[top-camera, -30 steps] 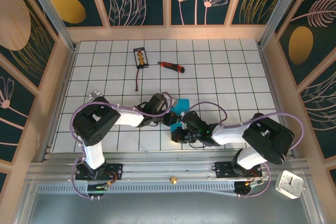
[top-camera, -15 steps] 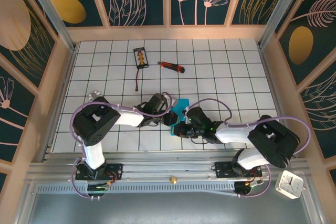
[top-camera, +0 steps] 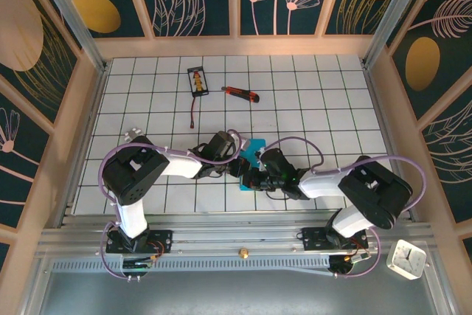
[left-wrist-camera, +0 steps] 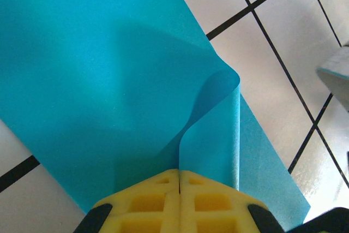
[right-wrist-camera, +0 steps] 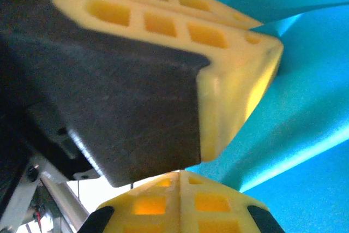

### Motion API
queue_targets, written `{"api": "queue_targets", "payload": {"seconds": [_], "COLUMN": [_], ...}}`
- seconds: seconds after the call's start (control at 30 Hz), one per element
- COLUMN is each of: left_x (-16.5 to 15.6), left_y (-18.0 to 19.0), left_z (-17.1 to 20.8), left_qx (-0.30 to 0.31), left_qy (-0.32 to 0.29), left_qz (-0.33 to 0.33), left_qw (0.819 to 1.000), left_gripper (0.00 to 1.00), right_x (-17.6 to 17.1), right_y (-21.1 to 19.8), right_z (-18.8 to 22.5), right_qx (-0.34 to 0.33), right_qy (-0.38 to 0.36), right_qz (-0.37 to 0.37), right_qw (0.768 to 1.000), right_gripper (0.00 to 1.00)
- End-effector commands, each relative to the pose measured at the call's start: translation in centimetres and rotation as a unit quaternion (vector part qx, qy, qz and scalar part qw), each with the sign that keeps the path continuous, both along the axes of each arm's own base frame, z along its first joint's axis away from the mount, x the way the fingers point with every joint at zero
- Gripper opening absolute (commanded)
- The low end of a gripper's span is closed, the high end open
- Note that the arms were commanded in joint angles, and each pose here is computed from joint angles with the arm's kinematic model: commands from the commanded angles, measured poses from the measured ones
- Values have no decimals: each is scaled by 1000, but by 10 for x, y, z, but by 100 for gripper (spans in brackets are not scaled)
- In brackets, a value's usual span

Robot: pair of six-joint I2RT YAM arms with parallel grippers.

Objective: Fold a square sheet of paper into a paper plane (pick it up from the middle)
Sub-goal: Fold the triangle a second time at the center of the table.

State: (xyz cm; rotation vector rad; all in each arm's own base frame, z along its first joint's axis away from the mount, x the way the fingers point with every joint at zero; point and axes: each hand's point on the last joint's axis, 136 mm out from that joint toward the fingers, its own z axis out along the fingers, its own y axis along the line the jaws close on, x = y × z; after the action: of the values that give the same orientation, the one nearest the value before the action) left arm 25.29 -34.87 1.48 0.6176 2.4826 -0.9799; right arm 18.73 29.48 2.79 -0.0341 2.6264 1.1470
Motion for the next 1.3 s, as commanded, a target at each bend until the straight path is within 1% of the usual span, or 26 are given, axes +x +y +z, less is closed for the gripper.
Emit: {"api": "queue_targets", "payload": {"seconds": [0.0,0.2,0.4,1.03,1.27], "left_x": [-9,-9,-8,-8,-8], "left_y": [26,27,27,28,29], "left_z": [-39,-39,-40,-40,-41], "left_qx": [64,67,69,72,74], "left_qy": [34,33,31,31,31], "left_qz": [17,18,19,22,22], "left_qw": [997,997,997,997,997], "left_gripper": [0,0,0,0,0], "right_x": [9,-6,-25,-62,-61], "right_y": [-1,-12,-12,1,4], "right_z": [-7,-26,-30,-29,-17], "right_qx": [-19,-58,-72,-75,-59], "right_qy": [0,36,52,61,42], "right_qz": [-14,-11,6,56,63], "right_qw": [1000,998,996,994,995], "right_gripper": [0,0,0,0,0]}}
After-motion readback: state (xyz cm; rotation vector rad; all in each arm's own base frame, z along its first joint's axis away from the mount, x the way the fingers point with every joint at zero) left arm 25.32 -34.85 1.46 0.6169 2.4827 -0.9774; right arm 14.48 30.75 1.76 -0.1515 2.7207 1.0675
